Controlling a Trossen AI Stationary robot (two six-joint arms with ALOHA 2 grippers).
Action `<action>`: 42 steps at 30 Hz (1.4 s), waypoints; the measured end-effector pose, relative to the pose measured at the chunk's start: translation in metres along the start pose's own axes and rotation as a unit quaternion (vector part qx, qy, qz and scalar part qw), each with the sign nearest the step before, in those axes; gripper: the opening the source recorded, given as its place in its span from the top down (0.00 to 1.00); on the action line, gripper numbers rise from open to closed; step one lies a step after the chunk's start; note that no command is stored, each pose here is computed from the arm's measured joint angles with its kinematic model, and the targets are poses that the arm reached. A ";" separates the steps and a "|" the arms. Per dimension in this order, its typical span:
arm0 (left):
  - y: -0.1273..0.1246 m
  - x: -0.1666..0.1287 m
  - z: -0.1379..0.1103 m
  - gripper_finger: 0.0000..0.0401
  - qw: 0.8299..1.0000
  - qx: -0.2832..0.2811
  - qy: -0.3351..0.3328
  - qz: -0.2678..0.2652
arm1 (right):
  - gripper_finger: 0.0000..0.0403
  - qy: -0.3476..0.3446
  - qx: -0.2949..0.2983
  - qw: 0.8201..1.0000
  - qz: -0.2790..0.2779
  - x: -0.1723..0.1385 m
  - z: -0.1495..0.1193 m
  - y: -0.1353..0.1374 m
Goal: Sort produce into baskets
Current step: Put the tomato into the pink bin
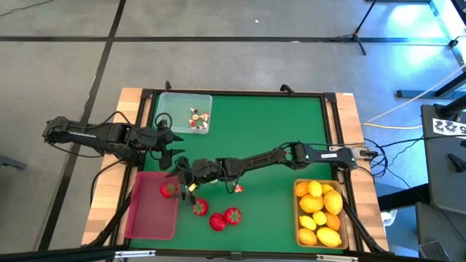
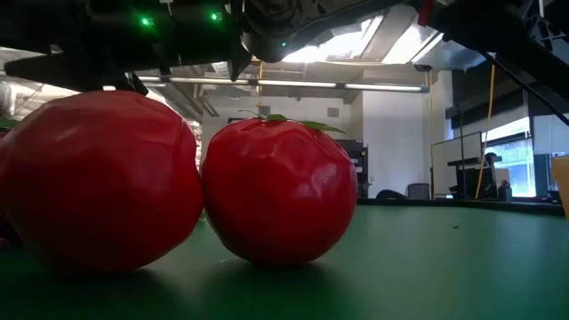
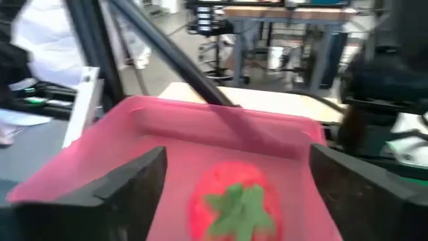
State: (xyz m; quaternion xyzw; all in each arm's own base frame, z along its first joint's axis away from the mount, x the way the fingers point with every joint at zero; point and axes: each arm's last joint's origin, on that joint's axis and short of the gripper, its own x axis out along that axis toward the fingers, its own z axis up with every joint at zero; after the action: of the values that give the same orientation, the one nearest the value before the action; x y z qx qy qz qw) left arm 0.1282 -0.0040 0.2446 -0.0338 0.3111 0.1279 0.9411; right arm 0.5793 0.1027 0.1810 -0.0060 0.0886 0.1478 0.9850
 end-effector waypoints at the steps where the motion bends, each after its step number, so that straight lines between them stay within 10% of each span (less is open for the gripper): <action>1: 0.000 0.000 0.000 0.48 1.000 0.000 0.000 0.000 | 0.09 0.000 0.000 1.000 -0.010 0.000 0.000 -0.001; 17: 0.001 0.000 0.000 0.48 1.000 -0.010 -0.002 0.023 | 0.04 0.113 0.041 0.993 0.011 -0.035 0.048 0.012; 28: 0.002 0.000 -0.003 0.48 0.999 -0.024 0.009 0.026 | 0.04 0.358 0.115 0.926 -0.025 -0.069 0.026 0.034; 42: 0.002 0.000 -0.003 0.48 0.999 -0.036 0.009 0.026 | 0.04 0.384 0.112 0.916 -0.021 -0.069 0.019 0.056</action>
State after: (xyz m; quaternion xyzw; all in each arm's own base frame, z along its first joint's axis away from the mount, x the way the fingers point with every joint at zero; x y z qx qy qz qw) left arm 0.1261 -0.0025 0.2424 -0.0610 0.3152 0.1636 0.9328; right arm 0.5008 0.1371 0.2124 0.0463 0.4763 0.1026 0.8721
